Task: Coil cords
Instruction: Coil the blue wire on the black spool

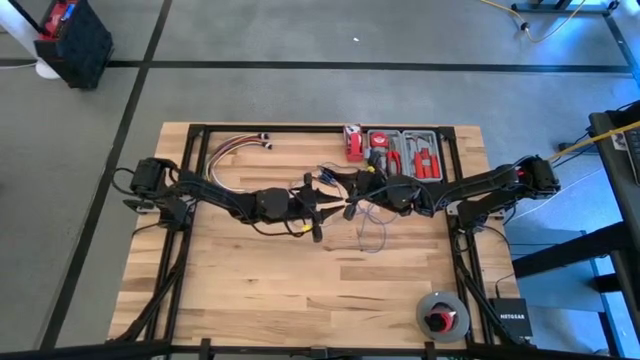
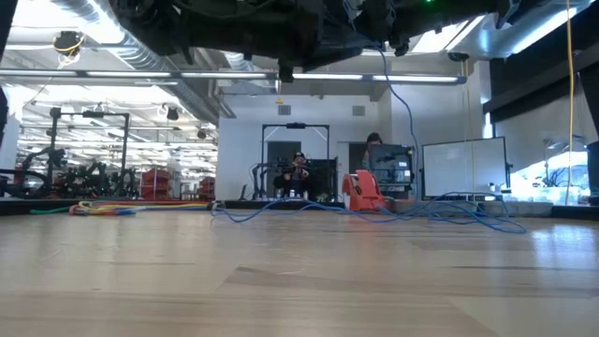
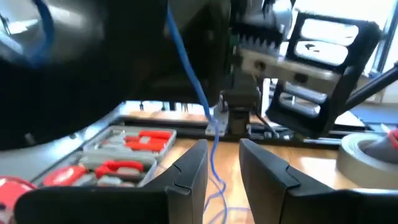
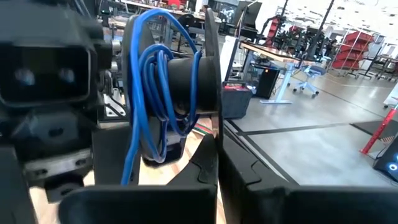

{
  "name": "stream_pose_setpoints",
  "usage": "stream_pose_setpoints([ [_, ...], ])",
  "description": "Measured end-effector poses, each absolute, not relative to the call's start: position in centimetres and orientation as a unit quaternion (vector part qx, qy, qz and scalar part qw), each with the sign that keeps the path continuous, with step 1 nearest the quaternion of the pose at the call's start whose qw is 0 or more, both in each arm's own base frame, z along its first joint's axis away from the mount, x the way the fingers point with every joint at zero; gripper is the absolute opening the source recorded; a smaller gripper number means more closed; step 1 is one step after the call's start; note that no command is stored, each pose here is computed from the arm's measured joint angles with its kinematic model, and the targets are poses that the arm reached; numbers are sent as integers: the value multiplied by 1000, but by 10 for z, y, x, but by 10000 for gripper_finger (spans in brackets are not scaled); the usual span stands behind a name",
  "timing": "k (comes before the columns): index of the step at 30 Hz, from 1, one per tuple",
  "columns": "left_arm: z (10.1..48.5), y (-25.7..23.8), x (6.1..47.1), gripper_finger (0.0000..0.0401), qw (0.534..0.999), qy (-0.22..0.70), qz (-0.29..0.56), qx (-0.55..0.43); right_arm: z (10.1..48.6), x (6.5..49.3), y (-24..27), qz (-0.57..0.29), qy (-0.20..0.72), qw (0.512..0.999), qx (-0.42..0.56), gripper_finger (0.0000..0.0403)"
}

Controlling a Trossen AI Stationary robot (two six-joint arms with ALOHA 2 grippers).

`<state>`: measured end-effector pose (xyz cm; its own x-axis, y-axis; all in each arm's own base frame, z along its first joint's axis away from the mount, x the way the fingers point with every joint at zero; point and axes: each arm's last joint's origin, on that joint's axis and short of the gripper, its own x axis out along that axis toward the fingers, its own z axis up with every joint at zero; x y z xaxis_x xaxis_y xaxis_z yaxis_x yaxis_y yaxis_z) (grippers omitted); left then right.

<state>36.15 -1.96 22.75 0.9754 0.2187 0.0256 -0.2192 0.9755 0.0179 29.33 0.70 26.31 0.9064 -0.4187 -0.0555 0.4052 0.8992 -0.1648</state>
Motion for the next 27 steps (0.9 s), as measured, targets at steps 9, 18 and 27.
stream_pose_setpoints([
  [9,231,-20,362,86,994,-28,102,7,263,293,7,-207,47,974,-75,1],
  [18,236,-19,361,80,993,-55,103,6,263,293,7,-203,46,975,-75,1],
  [27,232,-15,362,7,993,-31,111,33,263,294,8,-202,45,975,-75,1],
])
